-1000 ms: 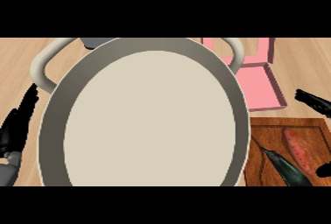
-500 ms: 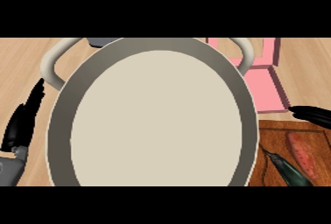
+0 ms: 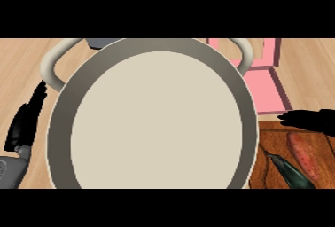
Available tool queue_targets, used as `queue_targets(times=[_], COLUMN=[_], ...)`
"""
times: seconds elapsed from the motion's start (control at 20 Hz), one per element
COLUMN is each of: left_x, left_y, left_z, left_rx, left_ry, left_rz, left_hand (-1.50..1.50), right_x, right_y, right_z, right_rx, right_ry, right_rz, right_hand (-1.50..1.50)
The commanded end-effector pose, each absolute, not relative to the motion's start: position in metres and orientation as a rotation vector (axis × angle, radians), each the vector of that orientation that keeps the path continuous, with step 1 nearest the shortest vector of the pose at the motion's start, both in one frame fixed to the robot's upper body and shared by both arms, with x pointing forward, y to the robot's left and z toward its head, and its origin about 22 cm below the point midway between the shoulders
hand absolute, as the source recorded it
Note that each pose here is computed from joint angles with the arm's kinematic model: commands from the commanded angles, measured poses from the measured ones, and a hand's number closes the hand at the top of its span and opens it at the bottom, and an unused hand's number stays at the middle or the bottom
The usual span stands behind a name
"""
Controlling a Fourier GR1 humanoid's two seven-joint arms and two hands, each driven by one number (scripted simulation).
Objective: Pick the sweet potato from the cutting board and place it in the cardboard box
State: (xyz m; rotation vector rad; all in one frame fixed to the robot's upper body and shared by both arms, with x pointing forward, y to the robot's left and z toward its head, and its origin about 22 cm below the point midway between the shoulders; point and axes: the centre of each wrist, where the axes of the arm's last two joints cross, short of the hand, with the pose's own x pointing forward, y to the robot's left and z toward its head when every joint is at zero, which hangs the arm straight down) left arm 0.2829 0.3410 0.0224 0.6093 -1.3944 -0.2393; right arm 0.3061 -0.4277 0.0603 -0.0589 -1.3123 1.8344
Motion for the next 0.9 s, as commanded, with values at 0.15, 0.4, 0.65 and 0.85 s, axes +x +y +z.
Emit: queue_targets(times=[0.15, 0.4, 0.65, 0.85], left_x=[0.271, 0.269, 0.273, 0.271], left_y=[0.358, 0.350, 0.350, 0.352], left_z=[0.026, 0.009, 0.019, 0.008], left_rx=[0.647, 0.639, 0.661, 0.651], left_ry=[-1.372, -1.381, -1.387, -1.371], left_rz=[-0.232, -0.230, -0.215, -0.211], left_hand=[0.00, 0.00, 0.00, 0.00], right_x=[0.319, 0.332, 0.327, 0.322], right_y=[-0.435, -0.427, -0.426, -0.428], right_z=[0.049, 0.039, 0.030, 0.032], right_rx=[0.127, 0.133, 0.195, 0.274], right_ry=[-1.327, -1.313, -1.333, -1.337], right_rz=[1.912, 1.914, 1.912, 1.929], right_hand=[-1.50, -1.50, -1.50, -1.50])
